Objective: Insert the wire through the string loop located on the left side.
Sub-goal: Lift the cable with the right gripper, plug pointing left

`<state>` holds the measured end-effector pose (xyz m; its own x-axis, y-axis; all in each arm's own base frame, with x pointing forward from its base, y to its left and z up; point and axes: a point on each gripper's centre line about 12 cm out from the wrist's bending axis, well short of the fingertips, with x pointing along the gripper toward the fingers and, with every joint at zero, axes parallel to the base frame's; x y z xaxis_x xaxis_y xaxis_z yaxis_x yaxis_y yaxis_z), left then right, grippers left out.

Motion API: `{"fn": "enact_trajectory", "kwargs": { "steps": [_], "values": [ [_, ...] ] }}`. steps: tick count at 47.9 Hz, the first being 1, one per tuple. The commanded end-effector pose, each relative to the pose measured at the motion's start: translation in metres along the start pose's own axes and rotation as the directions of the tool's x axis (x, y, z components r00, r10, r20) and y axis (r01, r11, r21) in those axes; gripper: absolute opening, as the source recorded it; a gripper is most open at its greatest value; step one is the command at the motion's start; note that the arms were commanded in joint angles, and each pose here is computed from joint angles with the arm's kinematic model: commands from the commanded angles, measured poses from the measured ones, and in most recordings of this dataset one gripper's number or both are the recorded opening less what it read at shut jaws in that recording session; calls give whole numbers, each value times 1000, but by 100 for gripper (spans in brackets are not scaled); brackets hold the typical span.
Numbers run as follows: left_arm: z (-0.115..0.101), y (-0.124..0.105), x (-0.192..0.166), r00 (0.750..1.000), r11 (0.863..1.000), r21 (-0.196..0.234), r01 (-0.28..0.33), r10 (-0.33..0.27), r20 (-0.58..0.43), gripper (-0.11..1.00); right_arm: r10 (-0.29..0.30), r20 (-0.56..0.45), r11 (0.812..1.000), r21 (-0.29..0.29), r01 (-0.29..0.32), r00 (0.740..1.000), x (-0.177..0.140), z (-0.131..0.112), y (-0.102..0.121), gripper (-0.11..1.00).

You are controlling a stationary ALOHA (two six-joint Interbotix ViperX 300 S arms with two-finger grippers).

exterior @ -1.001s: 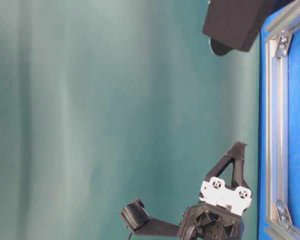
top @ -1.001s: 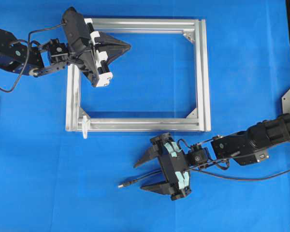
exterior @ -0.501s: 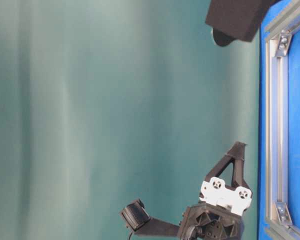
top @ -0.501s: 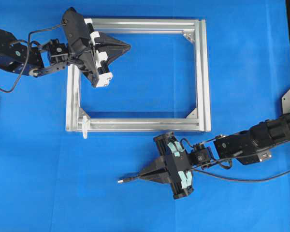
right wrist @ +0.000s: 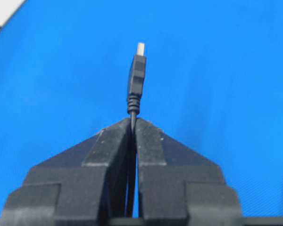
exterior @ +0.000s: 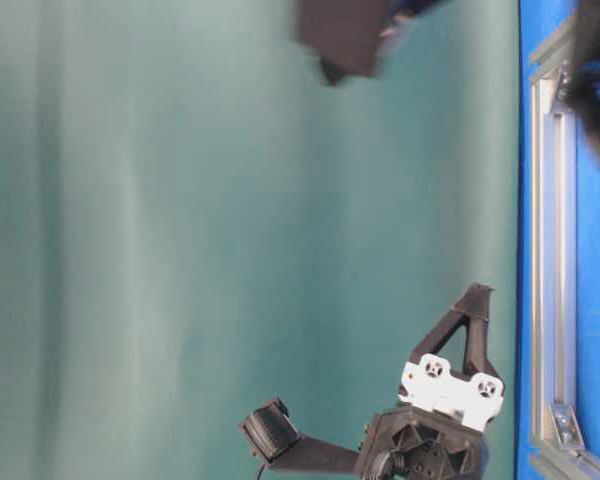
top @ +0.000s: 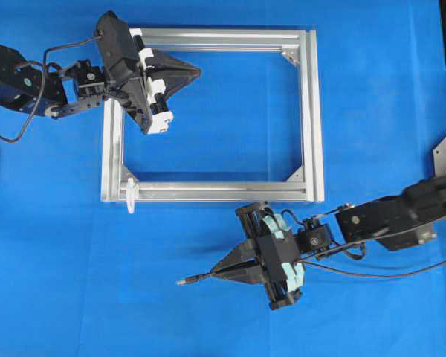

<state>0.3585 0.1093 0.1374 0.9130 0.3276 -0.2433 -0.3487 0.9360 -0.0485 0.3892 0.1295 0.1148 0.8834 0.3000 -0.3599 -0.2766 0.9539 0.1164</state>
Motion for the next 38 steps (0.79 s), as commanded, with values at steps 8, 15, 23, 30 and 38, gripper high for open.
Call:
{"fn": "enact_trajectory", "kwargs": {
  "steps": [8, 15, 23, 30, 38],
  "values": [
    [15, -1, -2, 999, 1000, -1, 4, -4, 46, 0, -10, 43, 1000, 4, 10, 999, -16, 41, -1, -10],
    [15, -1, -2, 999, 1000, -1, 4, -4, 44, 0, -13, 39, 1000, 5, 12, 999, -15, 41, -2, -10],
    [15, -1, -2, 999, 1000, -1, 4, -4, 46, 0, -13, 39, 1000, 5, 12, 999, -15, 41, -2, -10],
    [15, 0, -2, 999, 1000, -3, 1, -1, 44, 0, -12, 40, 1000, 5, 12, 999, -15, 42, -2, -10],
    [15, -1, -2, 999, 1000, -1, 4, -4, 46, 0, -13, 39, 1000, 5, 12, 999, -15, 41, -2, -10]
  ]
}}
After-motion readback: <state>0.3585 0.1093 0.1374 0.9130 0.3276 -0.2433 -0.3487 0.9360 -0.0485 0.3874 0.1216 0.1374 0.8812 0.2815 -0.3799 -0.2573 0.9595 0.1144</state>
